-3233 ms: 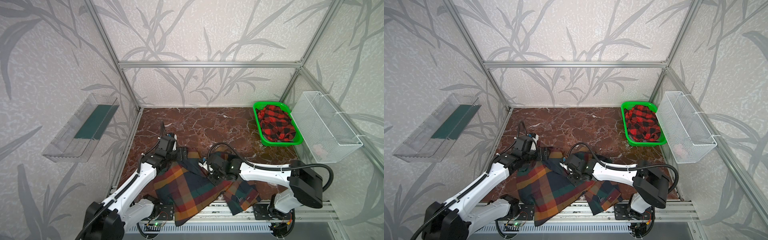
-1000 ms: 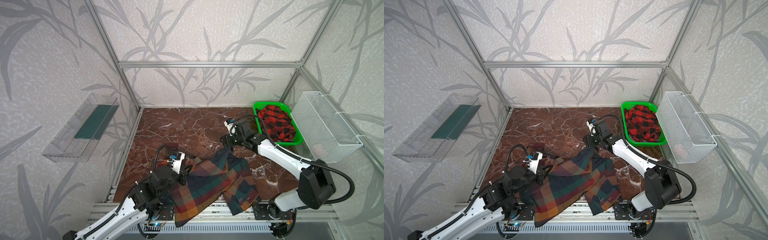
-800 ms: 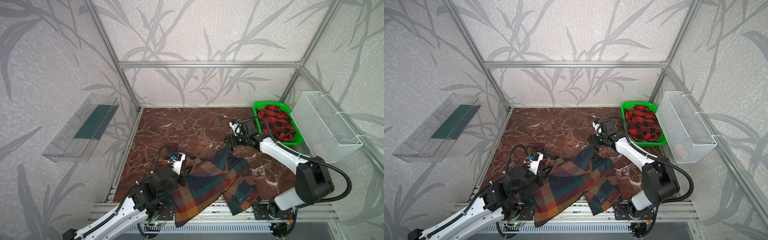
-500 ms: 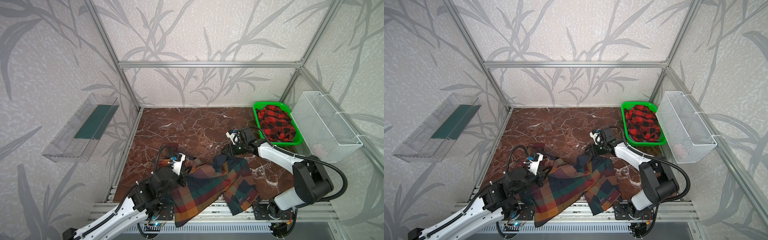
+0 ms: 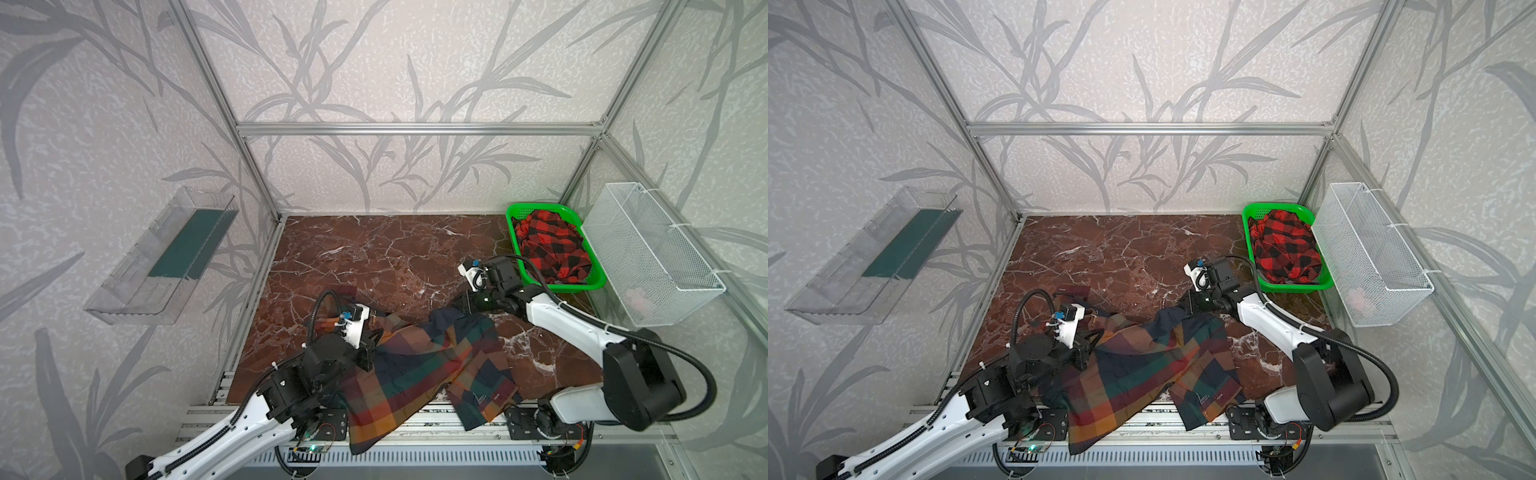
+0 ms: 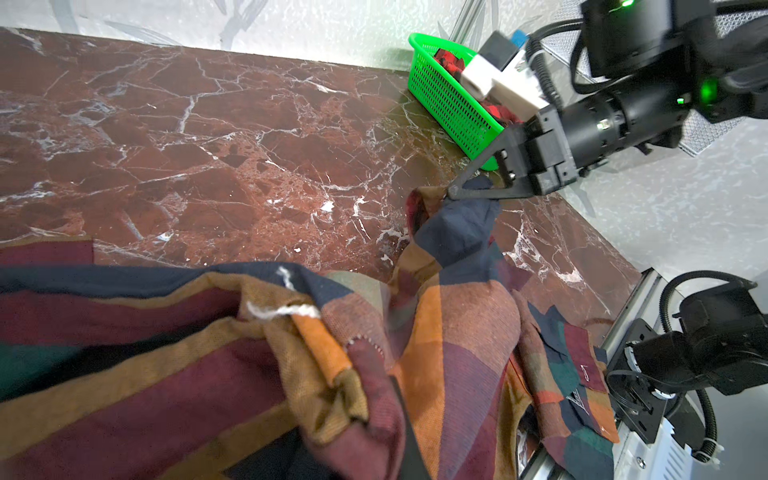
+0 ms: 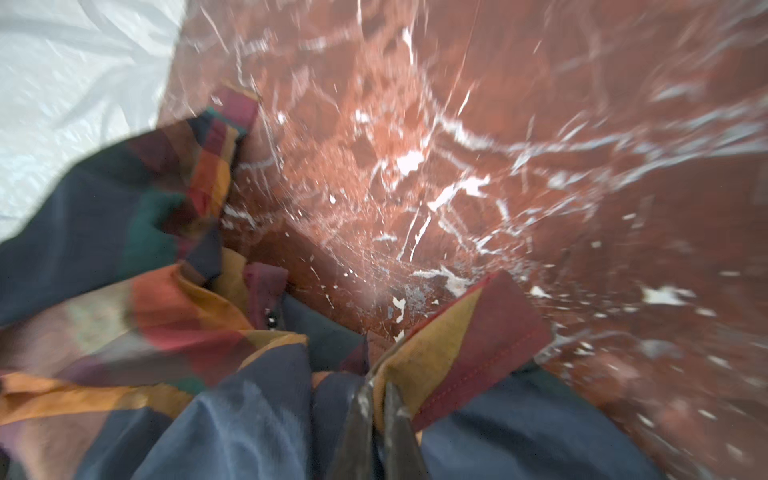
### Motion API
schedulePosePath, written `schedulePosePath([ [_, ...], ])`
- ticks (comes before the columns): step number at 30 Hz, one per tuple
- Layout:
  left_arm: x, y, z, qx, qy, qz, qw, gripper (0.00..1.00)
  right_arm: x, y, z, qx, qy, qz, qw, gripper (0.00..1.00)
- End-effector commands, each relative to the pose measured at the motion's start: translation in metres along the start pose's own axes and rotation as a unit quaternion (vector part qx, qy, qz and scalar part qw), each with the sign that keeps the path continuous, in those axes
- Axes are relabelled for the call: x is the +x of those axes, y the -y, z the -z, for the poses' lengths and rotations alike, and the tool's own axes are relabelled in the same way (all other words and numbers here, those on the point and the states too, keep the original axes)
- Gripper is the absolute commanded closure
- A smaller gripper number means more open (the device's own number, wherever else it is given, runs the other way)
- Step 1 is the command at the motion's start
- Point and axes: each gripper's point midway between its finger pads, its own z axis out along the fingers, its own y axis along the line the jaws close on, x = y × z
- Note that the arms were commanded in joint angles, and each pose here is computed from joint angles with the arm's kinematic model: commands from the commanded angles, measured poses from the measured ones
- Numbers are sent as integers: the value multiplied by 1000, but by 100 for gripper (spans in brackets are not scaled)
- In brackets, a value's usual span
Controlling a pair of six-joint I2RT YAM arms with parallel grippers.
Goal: Fold and stack the long sleeve shirts
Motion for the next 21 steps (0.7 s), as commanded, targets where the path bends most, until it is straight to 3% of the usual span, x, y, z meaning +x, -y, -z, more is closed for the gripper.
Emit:
schedulePosePath([
  [1,-26,12,-7,11,38,-21,999,100,-28,2,48,57,98,21,993,100],
  [6,-43,39,-26,57,46,-51,996,100,-26,-5,118,111,175,48,977,100],
  [10,-33,43,-43,72,36,-50,996,100,16,-9,133,115,133,35,984,100],
  [15,12,27,-55,65,-5,-22,998,100,94,-11,96,119,52,12,991,100],
  [19,35,9,-47,45,-17,-1,999,100,146,5,60,173,-19,-5,985,100],
  [21,48,-1,-41,30,-32,2,999,100,162,7,42,154,-33,-33,987,100],
])
